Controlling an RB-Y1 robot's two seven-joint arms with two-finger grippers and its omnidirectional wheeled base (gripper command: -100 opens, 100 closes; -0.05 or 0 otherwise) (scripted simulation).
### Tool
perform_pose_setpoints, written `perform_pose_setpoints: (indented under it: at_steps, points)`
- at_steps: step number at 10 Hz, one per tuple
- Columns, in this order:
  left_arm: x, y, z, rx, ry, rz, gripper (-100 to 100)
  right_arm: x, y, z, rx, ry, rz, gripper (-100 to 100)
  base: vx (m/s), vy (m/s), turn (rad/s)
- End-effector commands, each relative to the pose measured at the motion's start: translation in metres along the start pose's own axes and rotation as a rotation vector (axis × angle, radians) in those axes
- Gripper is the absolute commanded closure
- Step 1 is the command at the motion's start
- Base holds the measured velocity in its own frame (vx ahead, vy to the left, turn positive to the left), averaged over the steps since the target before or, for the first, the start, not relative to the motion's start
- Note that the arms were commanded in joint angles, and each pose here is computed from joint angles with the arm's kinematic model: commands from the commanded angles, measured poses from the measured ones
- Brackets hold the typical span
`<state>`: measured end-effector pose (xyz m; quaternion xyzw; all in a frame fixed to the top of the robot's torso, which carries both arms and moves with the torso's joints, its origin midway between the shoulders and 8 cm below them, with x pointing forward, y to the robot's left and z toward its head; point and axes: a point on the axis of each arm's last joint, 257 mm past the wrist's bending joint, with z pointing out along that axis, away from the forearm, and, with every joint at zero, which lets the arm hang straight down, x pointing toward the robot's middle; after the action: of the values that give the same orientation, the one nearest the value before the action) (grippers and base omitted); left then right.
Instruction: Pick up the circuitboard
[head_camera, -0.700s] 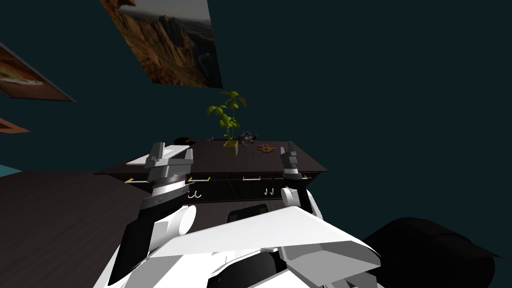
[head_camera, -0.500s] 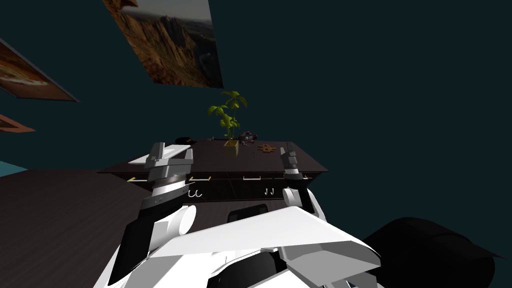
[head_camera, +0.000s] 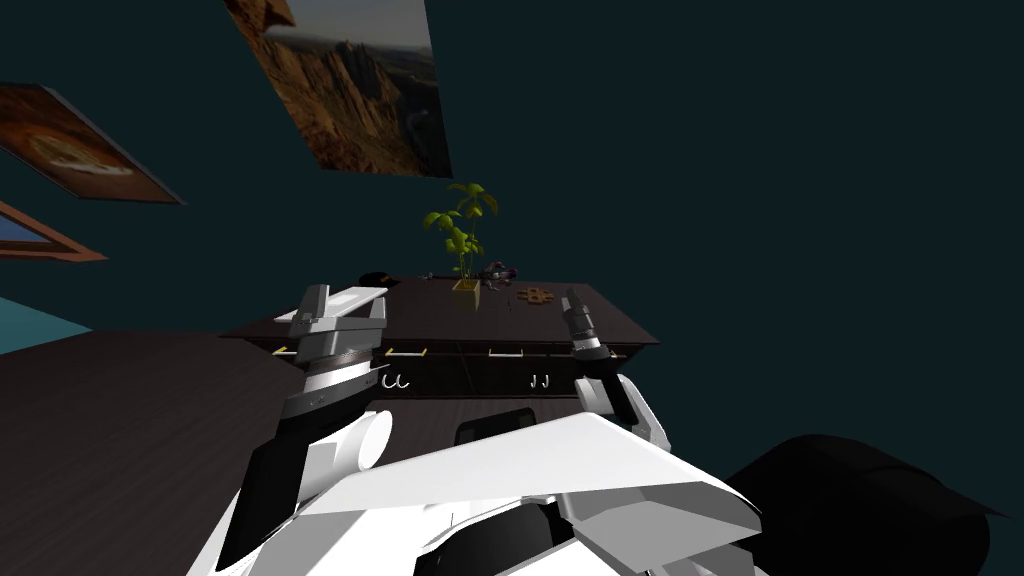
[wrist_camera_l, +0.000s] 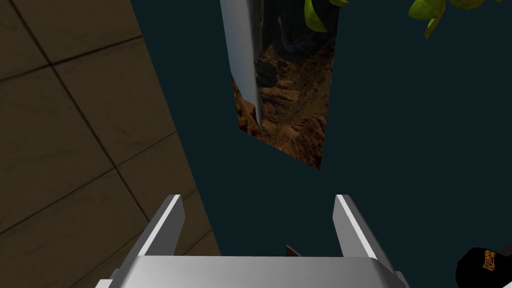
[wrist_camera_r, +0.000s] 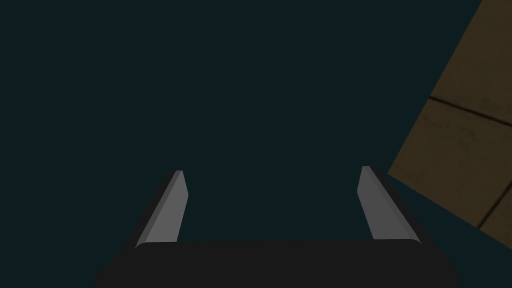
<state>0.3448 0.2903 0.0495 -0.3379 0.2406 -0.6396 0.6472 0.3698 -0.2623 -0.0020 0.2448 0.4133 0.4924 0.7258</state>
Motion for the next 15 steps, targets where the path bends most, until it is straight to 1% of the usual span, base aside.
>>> perform_pose_setpoints:
  at_steps: [1, 2, 3, 4, 5, 6, 7, 8, 9, 10, 11, 12, 13, 14, 15]
  points:
    - [0.000, 0.000, 0.000, 0.000, 0.000, 0.000, 0, 0.000, -0.009, -0.002, 0.018, 0.042, -0.079, -100, -0.025, 0.010, 0.062]
    - [0.000, 0.000, 0.000, 0.000, 0.000, 0.000, 0, 0.001, -0.009, -0.002, 0.016, 0.049, -0.083, -100, -0.021, 0.007, 0.036]
    - [0.000, 0.000, 0.000, 0.000, 0.000, 0.000, 0, 0.000, -0.018, -0.004, 0.034, 0.083, -0.156, -100, -0.024, 0.014, 0.094]
    - [0.000, 0.000, 0.000, 0.000, 0.000, 0.000, 0, 0.001, -0.018, -0.004, 0.031, 0.093, -0.162, -100, -0.024, 0.006, 0.028]
    - [0.000, 0.000, 0.000, 0.000, 0.000, 0.000, 0, -0.002, -0.028, -0.007, 0.050, 0.126, -0.240, -100, -0.031, 0.013, 0.070]
    - [0.000, 0.000, 0.000, 0.000, 0.000, 0.000, 0, -0.001, -0.027, -0.007, 0.045, 0.141, -0.249, -100, -0.029, 0.010, 0.049]
    - [0.000, 0.000, 0.000, 0.000, 0.000, 0.000, 0, -0.005, -0.038, -0.010, 0.066, 0.170, -0.329, -100, -0.035, 0.014, 0.088]
    - [0.000, 0.000, 0.000, 0.000, 0.000, 0.000, 0, -0.003, -0.038, -0.010, 0.059, 0.191, -0.343, -100, -0.029, 0.009, 0.049]
    - [0.000, 0.000, 0.000, 0.000, 0.000, 0.000, 0, -0.008, -0.049, -0.013, 0.081, 0.218, -0.425, -100, -0.035, 0.010, 0.116]
    - [0.000, 0.000, 0.000, 0.000, 0.000, 0.000, 0, -0.006, -0.048, -0.013, 0.071, 0.245, -0.443, -100, -0.031, 0.006, 0.050]
    - [0.000, 0.000, 0.000, 0.000, 0.000, 0.000, 0, -0.013, -0.060, -0.017, 0.093, 0.272, -0.528, -100, -0.033, 0.011, 0.118]
    - [0.000, 0.000, 0.000, 0.000, 0.000, 0.000, 0, -0.011, -0.060, -0.016, 0.082, 0.298, -0.545, -100, -0.027, 0.007, 0.059]
    - [0.000, 0.000, 0.000, 0.000, 0.000, 0.000, 0, -0.019, -0.072, -0.020, 0.104, 0.326, -0.633, -100, -0.040, 0.015, 0.140]
    - [0.000, 0.000, 0.000, 0.000, 0.000, 0.000, 0, -0.017, -0.071, -0.020, 0.092, 0.353, -0.651, -100, -0.030, 0.010, 0.060]
    - [0.000, 0.000, 0.000, 0.000, 0.000, 0.000, 0, -0.016, -0.071, -0.019, 0.089, 0.361, -0.657, -100, -0.008, 0.002, -0.018]
